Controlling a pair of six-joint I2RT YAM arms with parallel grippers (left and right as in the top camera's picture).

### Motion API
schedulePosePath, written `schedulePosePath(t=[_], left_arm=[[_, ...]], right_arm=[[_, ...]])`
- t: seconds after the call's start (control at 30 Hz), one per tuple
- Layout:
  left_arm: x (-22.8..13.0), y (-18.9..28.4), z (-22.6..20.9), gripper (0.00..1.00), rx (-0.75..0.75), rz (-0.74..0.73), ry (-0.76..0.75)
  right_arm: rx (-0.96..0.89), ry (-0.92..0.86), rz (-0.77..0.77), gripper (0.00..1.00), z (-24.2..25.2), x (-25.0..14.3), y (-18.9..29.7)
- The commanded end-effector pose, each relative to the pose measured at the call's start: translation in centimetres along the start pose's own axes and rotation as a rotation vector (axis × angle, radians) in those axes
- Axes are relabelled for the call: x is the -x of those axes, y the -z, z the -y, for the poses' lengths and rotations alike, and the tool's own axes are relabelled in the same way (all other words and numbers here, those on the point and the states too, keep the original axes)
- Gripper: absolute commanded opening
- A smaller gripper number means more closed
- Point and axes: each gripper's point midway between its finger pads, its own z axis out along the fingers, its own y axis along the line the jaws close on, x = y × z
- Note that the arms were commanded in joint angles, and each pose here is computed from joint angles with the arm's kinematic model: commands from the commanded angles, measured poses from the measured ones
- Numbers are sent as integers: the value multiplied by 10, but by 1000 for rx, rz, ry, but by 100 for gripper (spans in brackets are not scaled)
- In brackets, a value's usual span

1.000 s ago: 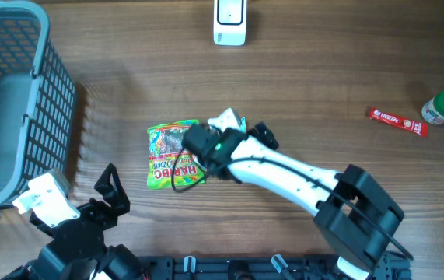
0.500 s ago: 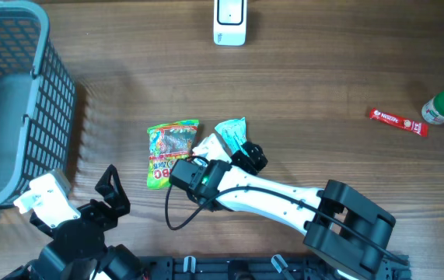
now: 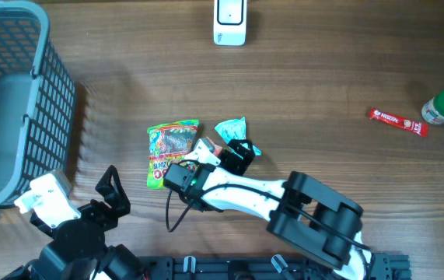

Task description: Scan the item barcode

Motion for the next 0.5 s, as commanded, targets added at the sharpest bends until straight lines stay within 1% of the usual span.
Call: schedulePosePath(t=[0.0, 0.03, 0.1, 0.17, 0.2, 0.23, 0.27, 0.4, 0.47], left_arm=[[-1, -1, -1, 100, 6, -1, 15], [-1, -1, -2, 100, 6, -1, 15], [-1, -1, -2, 100, 6, -1, 15], [-1, -1, -2, 100, 6, -1, 15], [-1, -1, -2, 100, 6, -1, 15], [-1, -1, -1, 100, 6, -1, 15], [-1, -1, -2, 100, 6, -1, 15], [-1, -1, -2, 100, 6, -1, 15], [-1, -1, -2, 100, 6, -1, 14]], right_arm=[[49, 184, -135, 99, -42, -34, -35], [74, 205, -151, 95, -48, -38, -38], [117, 212, -181, 68, -56, -45, -43], [196, 197, -209, 30, -66, -50, -44], [224, 191, -218, 18, -70, -52, -44], [254, 179, -228, 9, -73, -53, -42], [271, 163, -237, 5, -75, -53, -41], [280, 57, -262, 4, -68, -42, -30], [347, 9, -268, 4, -62, -28, -11]])
